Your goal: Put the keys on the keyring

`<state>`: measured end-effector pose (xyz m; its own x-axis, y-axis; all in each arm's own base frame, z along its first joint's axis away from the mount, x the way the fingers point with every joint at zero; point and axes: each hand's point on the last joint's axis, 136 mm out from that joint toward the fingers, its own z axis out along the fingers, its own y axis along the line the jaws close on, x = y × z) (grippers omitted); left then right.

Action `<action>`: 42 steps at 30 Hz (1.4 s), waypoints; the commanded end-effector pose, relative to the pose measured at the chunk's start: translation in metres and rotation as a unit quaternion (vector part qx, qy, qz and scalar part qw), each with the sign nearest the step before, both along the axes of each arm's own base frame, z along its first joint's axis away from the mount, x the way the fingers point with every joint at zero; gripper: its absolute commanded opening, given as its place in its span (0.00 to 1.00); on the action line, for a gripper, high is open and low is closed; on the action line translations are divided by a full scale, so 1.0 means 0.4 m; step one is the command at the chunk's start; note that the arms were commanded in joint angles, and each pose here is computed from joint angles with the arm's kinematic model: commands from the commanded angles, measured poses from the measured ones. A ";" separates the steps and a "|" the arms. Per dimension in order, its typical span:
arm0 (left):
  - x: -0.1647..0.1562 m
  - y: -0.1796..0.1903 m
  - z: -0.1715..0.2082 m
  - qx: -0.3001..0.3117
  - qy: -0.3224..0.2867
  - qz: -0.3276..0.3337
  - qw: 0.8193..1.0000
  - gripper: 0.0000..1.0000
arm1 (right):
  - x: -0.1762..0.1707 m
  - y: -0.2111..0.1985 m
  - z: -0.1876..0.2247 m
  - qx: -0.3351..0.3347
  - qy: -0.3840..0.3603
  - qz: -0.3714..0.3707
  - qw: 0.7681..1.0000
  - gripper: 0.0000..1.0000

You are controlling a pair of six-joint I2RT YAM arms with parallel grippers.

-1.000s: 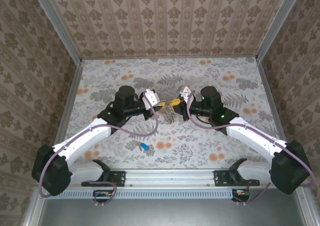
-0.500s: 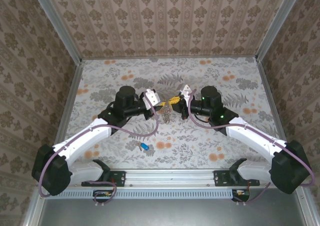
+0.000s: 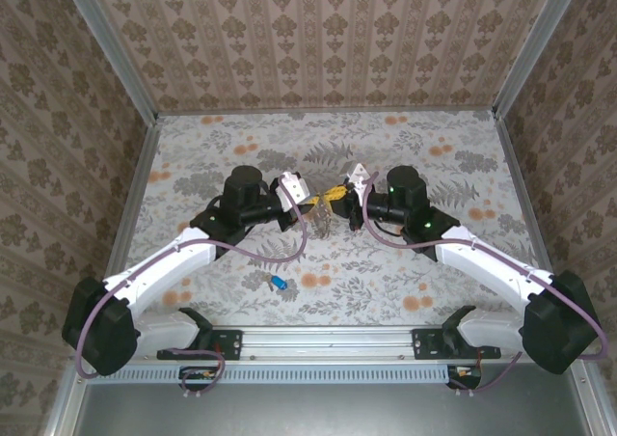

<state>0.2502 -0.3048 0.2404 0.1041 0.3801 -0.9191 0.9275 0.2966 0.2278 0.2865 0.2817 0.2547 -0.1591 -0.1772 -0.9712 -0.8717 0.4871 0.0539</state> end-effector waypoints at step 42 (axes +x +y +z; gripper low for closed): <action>-0.032 -0.013 0.074 -0.056 -0.063 -0.032 0.996 0.00 | 0.023 -0.032 0.007 0.001 0.051 -0.048 0.998 0.08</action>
